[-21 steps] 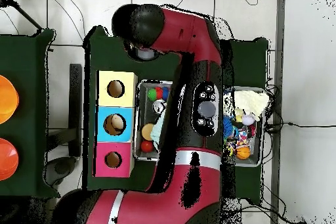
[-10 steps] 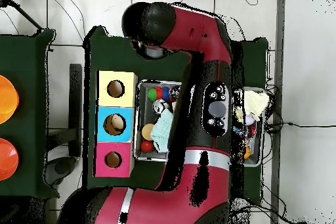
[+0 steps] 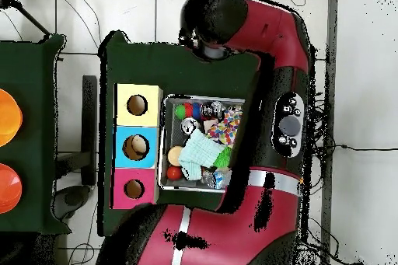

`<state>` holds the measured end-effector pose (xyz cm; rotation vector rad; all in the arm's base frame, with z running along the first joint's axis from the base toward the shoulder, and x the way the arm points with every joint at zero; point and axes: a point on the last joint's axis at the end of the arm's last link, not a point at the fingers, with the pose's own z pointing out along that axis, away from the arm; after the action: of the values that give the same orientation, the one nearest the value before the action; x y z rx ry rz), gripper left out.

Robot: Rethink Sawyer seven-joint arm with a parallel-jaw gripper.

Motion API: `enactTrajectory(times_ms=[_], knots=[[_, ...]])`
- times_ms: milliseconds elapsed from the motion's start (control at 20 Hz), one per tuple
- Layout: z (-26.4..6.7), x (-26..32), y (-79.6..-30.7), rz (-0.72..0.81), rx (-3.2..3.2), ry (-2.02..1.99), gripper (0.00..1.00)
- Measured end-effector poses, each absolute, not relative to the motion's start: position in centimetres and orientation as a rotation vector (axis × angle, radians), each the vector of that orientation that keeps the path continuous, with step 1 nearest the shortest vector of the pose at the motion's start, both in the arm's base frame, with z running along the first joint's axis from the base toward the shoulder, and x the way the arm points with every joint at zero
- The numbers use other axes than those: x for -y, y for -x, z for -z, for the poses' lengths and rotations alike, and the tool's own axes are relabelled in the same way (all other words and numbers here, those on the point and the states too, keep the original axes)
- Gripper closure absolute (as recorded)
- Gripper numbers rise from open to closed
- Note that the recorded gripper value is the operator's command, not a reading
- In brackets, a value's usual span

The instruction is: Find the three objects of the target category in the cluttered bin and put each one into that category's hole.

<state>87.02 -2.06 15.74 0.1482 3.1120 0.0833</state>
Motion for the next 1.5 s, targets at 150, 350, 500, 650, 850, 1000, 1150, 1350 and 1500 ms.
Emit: enactTrajectory(times_ms=[150, 350, 500, 650, 850, 1000, 1150, 1350, 1500], knots=[[-15.2, 3.4, -87.5, -0.089, -3.109, -0.164, 0.00], [-14.2, 4.4, -88.1, -0.104, -3.106, -0.161, 0.00], [-13.4, 4.5, -88.5, -0.116, -3.108, -0.146, 0.00], [-12.6, 4.2, -88.7, -0.129, -3.113, -0.130, 0.00], [-11.7, 4.0, -88.8, -0.140, -3.122, -0.116, 0.00], [-11.6, 3.9, -88.8, -0.144, -3.127, -0.112, 0.00], [-12.0, 3.8, -88.9, -0.146, -3.125, -0.109, 0.00], [-12.9, 3.8, -88.9, -0.149, -3.132, -0.105, 0.00], [-14.1, 3.7, -88.9, -0.155, -3.150, -0.098, 0.00]])
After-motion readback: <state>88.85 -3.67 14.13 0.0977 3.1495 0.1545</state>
